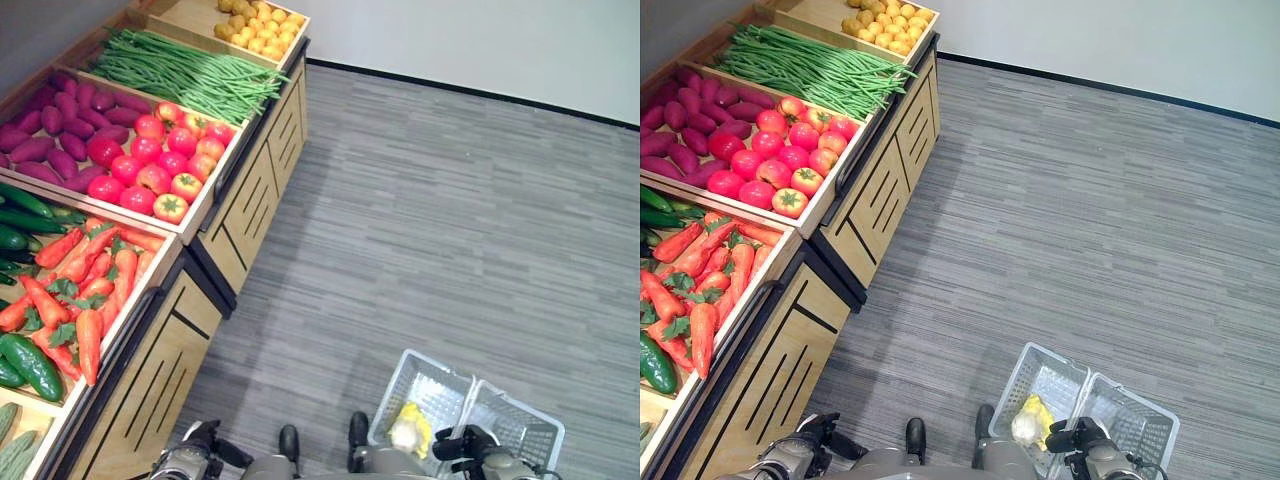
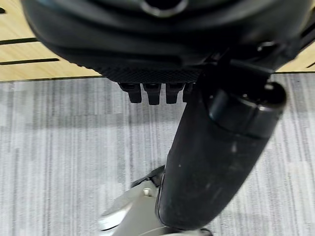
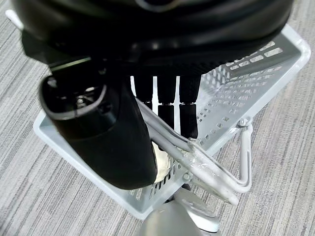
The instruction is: Get the vegetables into the basket
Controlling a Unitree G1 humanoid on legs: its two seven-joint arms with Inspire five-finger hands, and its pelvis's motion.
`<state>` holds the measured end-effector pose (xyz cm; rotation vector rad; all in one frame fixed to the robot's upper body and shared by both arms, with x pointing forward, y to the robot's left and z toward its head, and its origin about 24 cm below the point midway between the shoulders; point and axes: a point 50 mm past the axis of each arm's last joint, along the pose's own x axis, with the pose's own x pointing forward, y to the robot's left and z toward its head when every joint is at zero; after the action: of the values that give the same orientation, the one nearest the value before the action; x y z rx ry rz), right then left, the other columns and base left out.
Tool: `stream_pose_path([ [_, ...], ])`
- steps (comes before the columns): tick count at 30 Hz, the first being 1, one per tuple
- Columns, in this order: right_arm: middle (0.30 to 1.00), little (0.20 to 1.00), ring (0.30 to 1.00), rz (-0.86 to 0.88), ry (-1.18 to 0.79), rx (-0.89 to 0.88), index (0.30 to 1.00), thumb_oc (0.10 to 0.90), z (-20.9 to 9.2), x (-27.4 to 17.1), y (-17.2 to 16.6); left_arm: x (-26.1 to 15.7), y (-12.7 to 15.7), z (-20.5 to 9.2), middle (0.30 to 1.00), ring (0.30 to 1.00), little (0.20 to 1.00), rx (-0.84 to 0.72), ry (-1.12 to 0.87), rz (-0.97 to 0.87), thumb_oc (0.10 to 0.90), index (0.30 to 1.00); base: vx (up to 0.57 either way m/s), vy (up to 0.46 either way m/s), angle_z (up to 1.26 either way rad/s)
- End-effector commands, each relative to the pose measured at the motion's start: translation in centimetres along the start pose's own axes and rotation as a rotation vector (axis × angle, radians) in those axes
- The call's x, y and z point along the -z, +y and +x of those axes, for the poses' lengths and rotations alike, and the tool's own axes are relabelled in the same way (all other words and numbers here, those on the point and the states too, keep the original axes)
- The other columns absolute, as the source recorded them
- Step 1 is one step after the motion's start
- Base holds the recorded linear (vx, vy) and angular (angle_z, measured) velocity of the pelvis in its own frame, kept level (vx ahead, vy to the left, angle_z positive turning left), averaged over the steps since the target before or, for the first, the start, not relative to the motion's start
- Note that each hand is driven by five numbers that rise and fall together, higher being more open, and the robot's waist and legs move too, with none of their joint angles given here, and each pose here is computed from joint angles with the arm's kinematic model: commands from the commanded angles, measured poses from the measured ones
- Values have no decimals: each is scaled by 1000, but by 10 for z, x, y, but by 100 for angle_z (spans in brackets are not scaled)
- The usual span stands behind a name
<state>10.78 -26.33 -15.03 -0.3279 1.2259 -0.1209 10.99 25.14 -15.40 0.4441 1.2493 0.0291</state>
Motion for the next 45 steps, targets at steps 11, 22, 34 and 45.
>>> stream_pose_path([
  [11,300,300,300,-30,14,-34,300,400,0,3,4,2,14,0,1000,1000,1000,-44,5,-55,900,1000,37,70,10],
  [22,300,300,300,-44,47,-19,300,400,-1,14,-1,-12,8,1,1000,1000,1000,-35,-16,-42,900,1000,170,-164,103],
  [34,300,300,300,-45,39,-4,300,400,-2,17,-8,-37,-4,1,1000,1000,1000,3,-95,21,900,1000,37,-107,68],
  [45,300,300,300,-65,53,-23,300,400,-2,16,0,-26,-6,1,1000,1000,1000,9,-71,8,900,1000,43,78,22],
])
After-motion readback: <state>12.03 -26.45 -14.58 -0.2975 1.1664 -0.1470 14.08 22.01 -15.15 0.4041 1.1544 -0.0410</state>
